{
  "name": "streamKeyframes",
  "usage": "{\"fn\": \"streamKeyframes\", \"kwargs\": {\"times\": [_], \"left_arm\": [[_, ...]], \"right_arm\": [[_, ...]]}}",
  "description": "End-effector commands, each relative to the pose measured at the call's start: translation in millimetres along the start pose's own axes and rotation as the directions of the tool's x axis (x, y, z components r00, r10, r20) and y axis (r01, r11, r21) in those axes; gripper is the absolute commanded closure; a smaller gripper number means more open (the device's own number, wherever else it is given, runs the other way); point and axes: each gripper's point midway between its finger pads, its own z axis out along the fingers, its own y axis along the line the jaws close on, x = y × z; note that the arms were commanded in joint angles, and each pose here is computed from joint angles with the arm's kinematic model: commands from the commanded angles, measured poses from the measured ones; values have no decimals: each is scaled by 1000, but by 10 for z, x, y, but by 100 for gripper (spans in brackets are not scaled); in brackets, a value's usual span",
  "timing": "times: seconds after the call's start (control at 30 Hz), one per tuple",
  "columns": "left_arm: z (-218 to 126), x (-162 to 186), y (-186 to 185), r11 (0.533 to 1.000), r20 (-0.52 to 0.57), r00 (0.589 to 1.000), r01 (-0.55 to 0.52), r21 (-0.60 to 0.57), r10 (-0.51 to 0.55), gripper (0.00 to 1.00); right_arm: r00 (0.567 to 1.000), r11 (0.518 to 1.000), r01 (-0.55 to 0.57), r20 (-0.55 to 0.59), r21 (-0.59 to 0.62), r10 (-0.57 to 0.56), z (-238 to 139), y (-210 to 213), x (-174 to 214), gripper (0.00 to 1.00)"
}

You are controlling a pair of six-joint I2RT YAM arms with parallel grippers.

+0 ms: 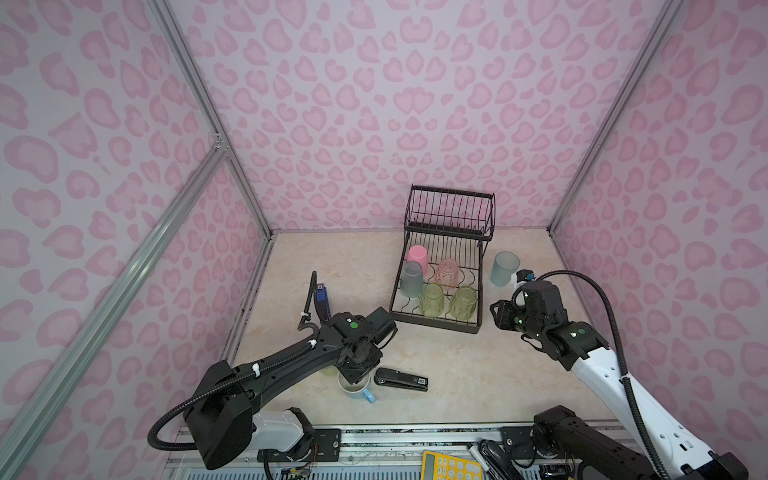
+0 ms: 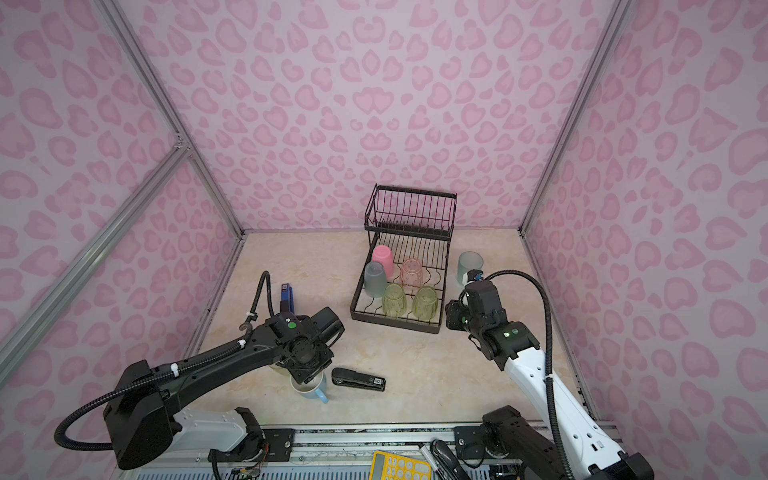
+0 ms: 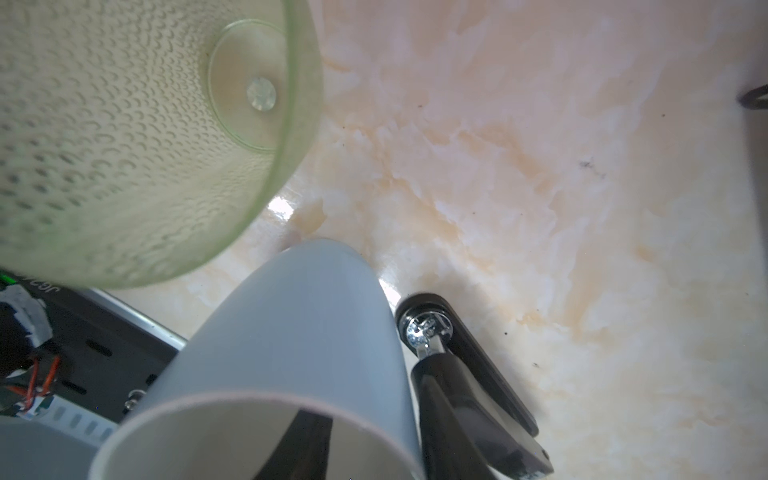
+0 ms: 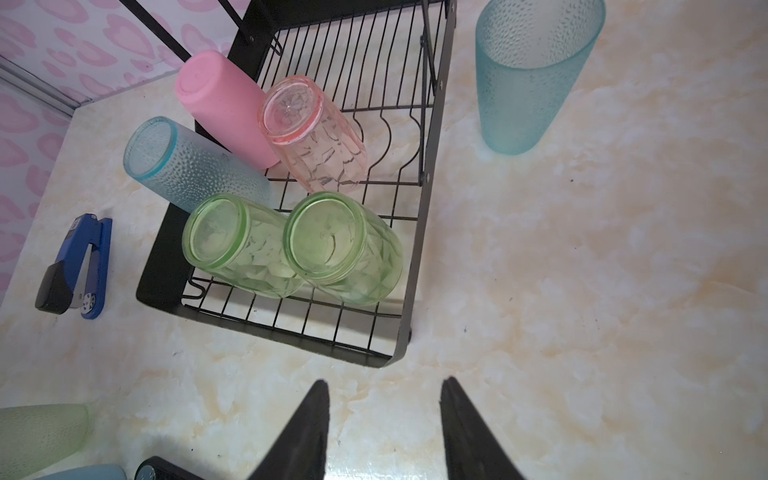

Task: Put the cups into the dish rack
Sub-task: 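Grasp the light-blue mug rim with the left gripper and lift it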

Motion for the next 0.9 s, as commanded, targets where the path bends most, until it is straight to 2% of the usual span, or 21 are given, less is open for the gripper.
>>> {"fn": "streamKeyframes", "kwargs": {"times": [0.0, 0.03, 0.3, 0.63, 0.87], "left_arm": [[23, -42, 34, 1000, 26, 1000, 7, -6, -7, 63], [29, -46, 40, 1000, 28, 1000, 6, -10, -6, 68], [35, -54, 49, 1000, 32, 999, 0, -17, 0, 82], [-17, -61, -21, 1000, 33, 999, -18, -19, 19, 89], [-188, -90, -165, 999, 48, 998, -37, 8, 37, 91]], "right_arm": [[1000, 1000, -5, 6, 2, 5, 16, -2, -9, 56], [1000, 1000, -6, 6, 3, 6, 20, -6, -10, 56], [1000, 1000, -7, 4, 7, 7, 46, -12, -6, 56], [1000, 1000, 13, -8, 17, -13, 85, -23, 5, 56], [1000, 999, 23, -10, 26, -23, 109, -36, -17, 56]]}}
